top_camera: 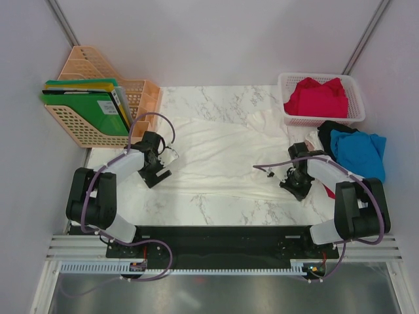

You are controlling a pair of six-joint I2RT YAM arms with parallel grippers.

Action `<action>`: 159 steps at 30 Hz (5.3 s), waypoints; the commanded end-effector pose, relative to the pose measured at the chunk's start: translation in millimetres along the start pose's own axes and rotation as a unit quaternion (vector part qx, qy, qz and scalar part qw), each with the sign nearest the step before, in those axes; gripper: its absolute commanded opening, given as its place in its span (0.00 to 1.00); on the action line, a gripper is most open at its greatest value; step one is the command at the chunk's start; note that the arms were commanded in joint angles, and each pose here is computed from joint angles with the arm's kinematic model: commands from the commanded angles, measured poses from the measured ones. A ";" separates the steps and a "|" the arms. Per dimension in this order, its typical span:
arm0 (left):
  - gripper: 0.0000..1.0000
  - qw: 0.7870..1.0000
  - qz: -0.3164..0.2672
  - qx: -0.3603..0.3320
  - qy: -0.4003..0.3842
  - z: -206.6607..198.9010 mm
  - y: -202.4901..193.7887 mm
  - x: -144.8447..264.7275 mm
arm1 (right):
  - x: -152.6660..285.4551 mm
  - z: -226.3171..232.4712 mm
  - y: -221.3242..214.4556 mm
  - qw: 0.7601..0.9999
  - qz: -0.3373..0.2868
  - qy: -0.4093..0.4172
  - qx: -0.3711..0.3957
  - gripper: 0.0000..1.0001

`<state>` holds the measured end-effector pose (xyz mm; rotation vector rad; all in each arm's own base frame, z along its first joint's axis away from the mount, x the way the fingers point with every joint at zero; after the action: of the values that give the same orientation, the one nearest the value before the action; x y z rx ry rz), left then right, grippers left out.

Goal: Fold and stack the t-shirts
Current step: Fold the flattened tshirt in 1/3 of the way, then grap the side of the flattened tshirt furthest away from the robot with both arms

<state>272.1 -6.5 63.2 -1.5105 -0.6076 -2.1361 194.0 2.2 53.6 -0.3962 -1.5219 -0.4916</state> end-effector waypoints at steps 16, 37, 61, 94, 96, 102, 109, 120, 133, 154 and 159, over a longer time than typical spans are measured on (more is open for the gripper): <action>1.00 1.000 0.024 0.009 -0.004 -24.8 -30.0 -5.9 | 19.9 -20.8 -50.3 0.995 0.097 -0.023 0.029 0.75; 1.00 0.975 -0.184 0.094 0.080 -29.9 -34.0 109.8 | 131.1 14.8 -6.7 0.983 -0.156 -0.095 -0.020 0.94; 1.00 0.967 -0.196 0.165 -0.010 -12.5 42.9 28.9 | 38.6 -67.8 114.7 0.940 -0.237 -0.081 -0.231 0.98; 1.00 0.988 -0.140 0.059 0.033 -71.4 -58.1 30.8 | 7.0 0.2 12.4 0.991 -0.061 -0.061 -0.105 0.98; 1.00 0.988 -0.137 0.057 0.029 -72.4 -58.9 31.6 | 10.7 1.4 8.7 0.990 -0.061 -0.072 -0.100 0.98; 1.00 0.977 -0.195 0.058 0.058 -59.5 -45.6 59.3 | 65.0 -1.8 20.5 0.980 -0.135 -0.120 -0.081 0.98; 1.00 0.948 -0.271 0.047 0.159 -14.2 -26.5 140.5 | 153.7 -4.9 29.9 0.959 -0.203 -0.186 -0.075 0.98; 1.00 0.952 -0.268 0.143 -0.031 19.1 71.3 146.8 | 171.3 -64.9 123.4 0.946 -0.257 -0.106 -0.166 0.98; 1.00 0.971 -0.171 0.143 -0.082 35.0 107.9 57.5 | 103.7 -191.2 225.0 0.942 -0.220 -0.142 -0.209 0.98; 1.00 0.981 -0.146 0.124 -0.021 47.7 109.4 19.2 | 29.0 -271.0 214.0 0.931 -0.156 -0.186 -0.272 0.96; 1.00 0.983 -0.145 0.116 -0.011 41.9 99.8 16.6 | 23.2 -285.3 190.6 0.929 -0.137 -0.198 -0.281 0.96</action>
<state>354.9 -66.0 91.2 -1.4410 -1.1073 -2.0858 526.5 66.1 65.0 -0.6370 -1.7222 -1.1101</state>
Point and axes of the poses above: each gripper's point midway between its finger pads, its own x axis back along the fingers, its own z axis along the line the jaws close on, y = z × x, the point moved 4 cm from there along x, back along the fingers, and after that the axes turned 1 degree about x, right-handed, at the moved point
